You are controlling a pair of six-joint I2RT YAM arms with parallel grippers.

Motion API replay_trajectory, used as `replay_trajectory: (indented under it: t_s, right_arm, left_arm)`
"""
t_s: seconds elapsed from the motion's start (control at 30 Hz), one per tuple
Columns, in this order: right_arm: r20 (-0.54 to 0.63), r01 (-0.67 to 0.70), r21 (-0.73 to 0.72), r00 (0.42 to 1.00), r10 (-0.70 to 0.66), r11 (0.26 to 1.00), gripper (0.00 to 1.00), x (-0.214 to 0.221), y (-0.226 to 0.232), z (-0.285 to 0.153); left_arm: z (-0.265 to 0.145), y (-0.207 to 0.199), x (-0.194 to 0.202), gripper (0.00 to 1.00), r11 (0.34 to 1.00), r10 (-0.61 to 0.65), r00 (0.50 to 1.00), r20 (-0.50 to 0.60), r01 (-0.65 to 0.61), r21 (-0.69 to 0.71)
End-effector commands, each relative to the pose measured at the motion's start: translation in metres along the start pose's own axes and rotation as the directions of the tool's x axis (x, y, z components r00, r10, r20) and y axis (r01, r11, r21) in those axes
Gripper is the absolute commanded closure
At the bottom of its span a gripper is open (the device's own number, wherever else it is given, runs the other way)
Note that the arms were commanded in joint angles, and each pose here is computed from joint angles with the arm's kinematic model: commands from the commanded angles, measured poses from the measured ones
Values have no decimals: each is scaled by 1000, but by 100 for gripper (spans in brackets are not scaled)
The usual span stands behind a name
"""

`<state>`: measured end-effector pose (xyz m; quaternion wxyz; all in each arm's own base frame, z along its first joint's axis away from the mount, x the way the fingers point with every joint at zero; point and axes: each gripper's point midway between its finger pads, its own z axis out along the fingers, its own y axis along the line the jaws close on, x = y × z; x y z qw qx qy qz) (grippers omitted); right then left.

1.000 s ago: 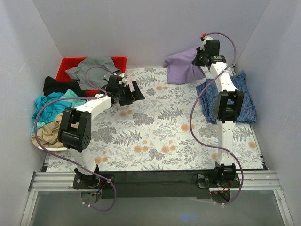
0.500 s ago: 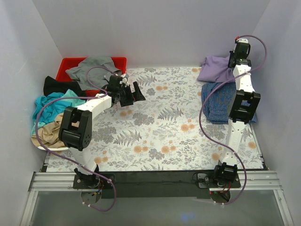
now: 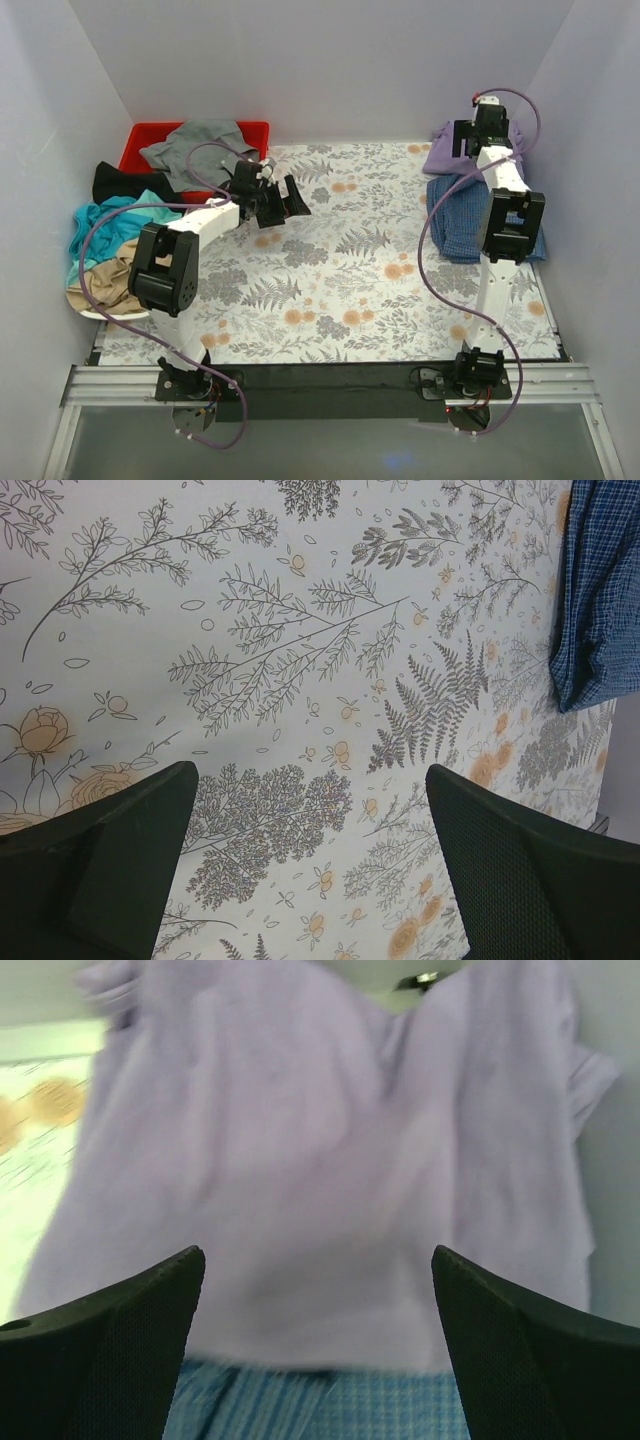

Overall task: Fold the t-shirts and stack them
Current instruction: Neatly place the folded tshirt to the corner

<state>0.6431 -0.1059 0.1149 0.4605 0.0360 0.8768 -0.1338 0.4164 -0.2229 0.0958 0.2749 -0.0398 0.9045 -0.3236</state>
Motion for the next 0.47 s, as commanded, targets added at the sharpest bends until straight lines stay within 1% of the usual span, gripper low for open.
replay_trajectory:
  t_s: [0.0,0.03,0.07,0.1,0.17,0.2,0.23,0.27,0.3,0.33,0.37,0.4,0.43]
  right_arm:
    - [188,-15,-42,982,23,999,1,-83,38,-84]
    - [192,-3,-48,981,12,999,2,-86,50,-102]
    - [144,18,-39,989,-12,999,2,-61,61,-103]
    - [149,45,-51,988,-37,998,2,-57,83,-114]
    - [165,57,-53,985,-48,997,1,-53,96,-130]
    - [137,75,-80,989,-64,994,2,-35,115,-134]
    - [137,78,-96,988,-65,992,2,-33,121,-144]
    - [139,98,-124,987,-80,987,2,-28,139,-154]
    - [104,118,-143,989,-104,983,2,-6,149,-157]
    - [110,142,-162,986,-125,977,1,0,158,-165]
    - [147,141,-149,982,-119,979,1,-8,159,-180]
    - [143,174,-163,978,-151,971,2,0,177,-194]
    - [135,183,-158,977,-162,970,2,4,182,-203]
  left_arm:
    - [-13,-18,-20,2,999,40,997,58,-42,28]
    - [-18,-22,-23,2,999,45,996,73,-47,28]
    - [-20,-21,-25,2,998,53,995,80,-55,20]
    - [-22,-21,-24,2,998,60,995,79,-62,21]
    - [-28,-25,-27,2,997,69,993,95,-71,21]
    - [-31,-26,-27,2,997,71,993,97,-73,20]
    - [-33,-27,-27,2,997,73,992,102,-75,24]
    - [-39,-31,-30,2,996,77,990,115,-81,28]
    - [-42,-31,-30,2,997,76,990,120,-79,20]
    - [-46,-33,-30,2,997,75,989,127,-79,22]
    - [-50,-35,-31,2,996,78,988,136,-82,24]
    - [-58,-40,-36,2,995,87,983,162,-92,25]
    - [-63,-41,-37,2,995,88,982,168,-93,22]
